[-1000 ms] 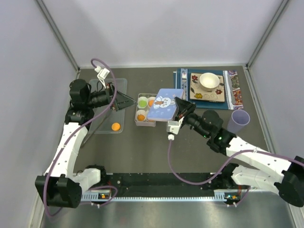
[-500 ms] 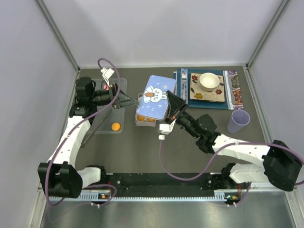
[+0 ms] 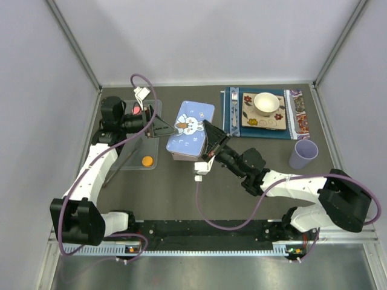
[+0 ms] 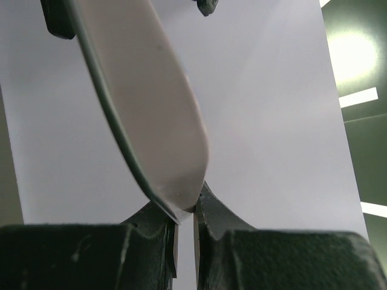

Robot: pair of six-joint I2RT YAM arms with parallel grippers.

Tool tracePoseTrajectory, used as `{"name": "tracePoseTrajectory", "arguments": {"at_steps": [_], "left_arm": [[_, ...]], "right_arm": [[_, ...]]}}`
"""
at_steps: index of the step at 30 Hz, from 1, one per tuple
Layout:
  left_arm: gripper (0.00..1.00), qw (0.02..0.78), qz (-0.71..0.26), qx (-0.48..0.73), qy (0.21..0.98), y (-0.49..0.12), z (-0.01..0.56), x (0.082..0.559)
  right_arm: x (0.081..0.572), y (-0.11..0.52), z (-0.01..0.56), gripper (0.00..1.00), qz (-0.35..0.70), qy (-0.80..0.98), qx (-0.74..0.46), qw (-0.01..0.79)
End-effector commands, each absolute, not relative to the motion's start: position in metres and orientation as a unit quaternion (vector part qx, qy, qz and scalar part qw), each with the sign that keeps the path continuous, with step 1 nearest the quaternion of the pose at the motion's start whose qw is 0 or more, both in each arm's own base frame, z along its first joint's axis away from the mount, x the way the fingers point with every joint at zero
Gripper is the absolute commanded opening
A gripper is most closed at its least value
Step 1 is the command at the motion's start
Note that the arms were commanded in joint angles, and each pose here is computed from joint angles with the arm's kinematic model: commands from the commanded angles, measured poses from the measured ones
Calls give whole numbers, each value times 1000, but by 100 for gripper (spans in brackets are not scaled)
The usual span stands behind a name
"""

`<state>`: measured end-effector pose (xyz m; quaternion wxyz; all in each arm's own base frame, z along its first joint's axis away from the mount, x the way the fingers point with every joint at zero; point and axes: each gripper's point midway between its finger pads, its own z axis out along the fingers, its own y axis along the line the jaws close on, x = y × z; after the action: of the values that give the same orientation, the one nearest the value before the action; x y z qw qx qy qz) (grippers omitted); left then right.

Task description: Pack the cookies

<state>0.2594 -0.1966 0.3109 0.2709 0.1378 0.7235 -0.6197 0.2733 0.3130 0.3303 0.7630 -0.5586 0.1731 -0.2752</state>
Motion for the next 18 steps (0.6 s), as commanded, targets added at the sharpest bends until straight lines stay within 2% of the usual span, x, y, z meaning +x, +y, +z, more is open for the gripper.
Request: {"name": "tracePoseTrajectory", "arguments": {"at_steps": [1, 9, 18], "left_arm": [[90, 290, -623, 178, 705, -201, 328, 259], [86, 287, -627, 182, 701, -205, 327, 263], [64, 287, -629, 183, 699, -207, 325, 261]], "right_arm": [[268, 320, 371, 0, -275, 163, -509, 799], [270, 336, 367, 0, -270, 163, -516, 796], [272, 344, 367, 2, -267, 163, -520, 795]]}}
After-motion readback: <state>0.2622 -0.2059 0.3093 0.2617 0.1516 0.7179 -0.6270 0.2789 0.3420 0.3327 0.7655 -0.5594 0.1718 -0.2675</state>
